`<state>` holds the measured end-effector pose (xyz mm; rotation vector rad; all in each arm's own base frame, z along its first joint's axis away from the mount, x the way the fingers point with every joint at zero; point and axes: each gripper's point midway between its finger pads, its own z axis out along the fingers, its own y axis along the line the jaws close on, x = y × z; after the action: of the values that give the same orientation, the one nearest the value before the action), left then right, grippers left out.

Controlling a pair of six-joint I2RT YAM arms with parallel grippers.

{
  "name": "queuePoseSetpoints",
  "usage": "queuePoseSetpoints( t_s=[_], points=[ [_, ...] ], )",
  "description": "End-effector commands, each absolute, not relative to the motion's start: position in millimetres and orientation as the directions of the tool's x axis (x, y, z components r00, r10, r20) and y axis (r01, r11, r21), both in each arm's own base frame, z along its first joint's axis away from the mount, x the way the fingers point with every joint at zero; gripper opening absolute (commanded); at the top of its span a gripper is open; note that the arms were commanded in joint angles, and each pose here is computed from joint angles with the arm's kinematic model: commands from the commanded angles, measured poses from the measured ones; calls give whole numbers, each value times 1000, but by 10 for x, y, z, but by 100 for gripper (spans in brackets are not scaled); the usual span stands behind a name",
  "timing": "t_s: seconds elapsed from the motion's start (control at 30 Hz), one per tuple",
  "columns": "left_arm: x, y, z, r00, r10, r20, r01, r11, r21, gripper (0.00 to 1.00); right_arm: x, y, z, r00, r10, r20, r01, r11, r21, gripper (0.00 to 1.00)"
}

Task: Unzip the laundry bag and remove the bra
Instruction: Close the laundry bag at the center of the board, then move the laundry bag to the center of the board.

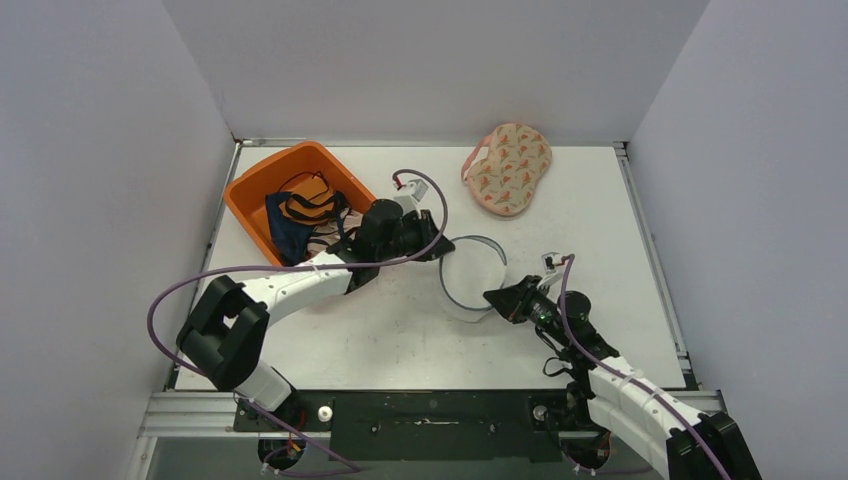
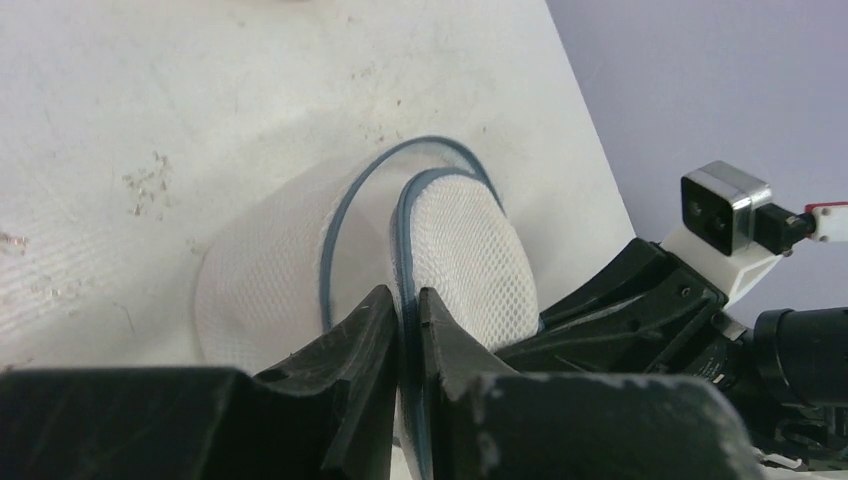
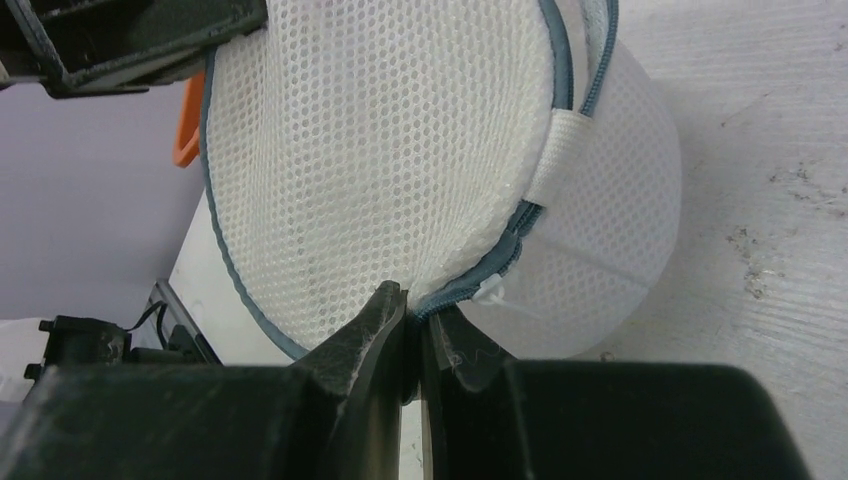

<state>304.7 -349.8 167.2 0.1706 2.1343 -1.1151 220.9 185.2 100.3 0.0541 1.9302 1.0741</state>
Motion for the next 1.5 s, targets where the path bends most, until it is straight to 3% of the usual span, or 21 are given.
queuePoseSetpoints(
  t_s=[0.0, 0.2, 0.43, 0.87, 1.0, 1.07, 1.2, 1.47],
  points=[
    [3293, -3622, 2333, -596, -243, -765, 550, 570, -610, 12, 2083, 1928, 1096, -592, 390, -705, -444, 572, 689, 5],
    [3407, -3734, 2053, -631, -192, -752, 528, 604, -597, 13, 2082, 1886, 1161, -558, 418, -717, -452, 573, 684, 5],
    [3396, -3520, 1953, -617, -221, -755, 454, 683, -572, 28, 2095, 1847, 1096, -554, 424, -716, -429, 592, 682, 5],
    [2609, -2365, 2858, -460, -397, -794, 374, 725, -579, 40, 1566, 2581, 1729, -666, 237, -707, -683, 189, 706, 5],
    [2400, -2287, 2775, -491, -339, -802, 409, 724, -556, 53, 1420, 2688, 1821, -692, 166, -702, -689, 138, 712, 5],
    [2334, -2285, 2645, -513, -299, -804, 423, 728, -540, 59, 1446, 2656, 1761, -700, 159, -696, -671, 188, 717, 5],
    [2276, -2282, 2380, -553, -258, -792, 418, 736, -532, 62, 1577, 2510, 1450, -718, 181, -672, -596, 337, 729, 5],
    [2154, -2304, 1987, -609, -279, -742, 393, 707, -589, 62, 1706, 2278, 1222, -719, 380, -582, -461, 366, 808, 5]
  ],
)
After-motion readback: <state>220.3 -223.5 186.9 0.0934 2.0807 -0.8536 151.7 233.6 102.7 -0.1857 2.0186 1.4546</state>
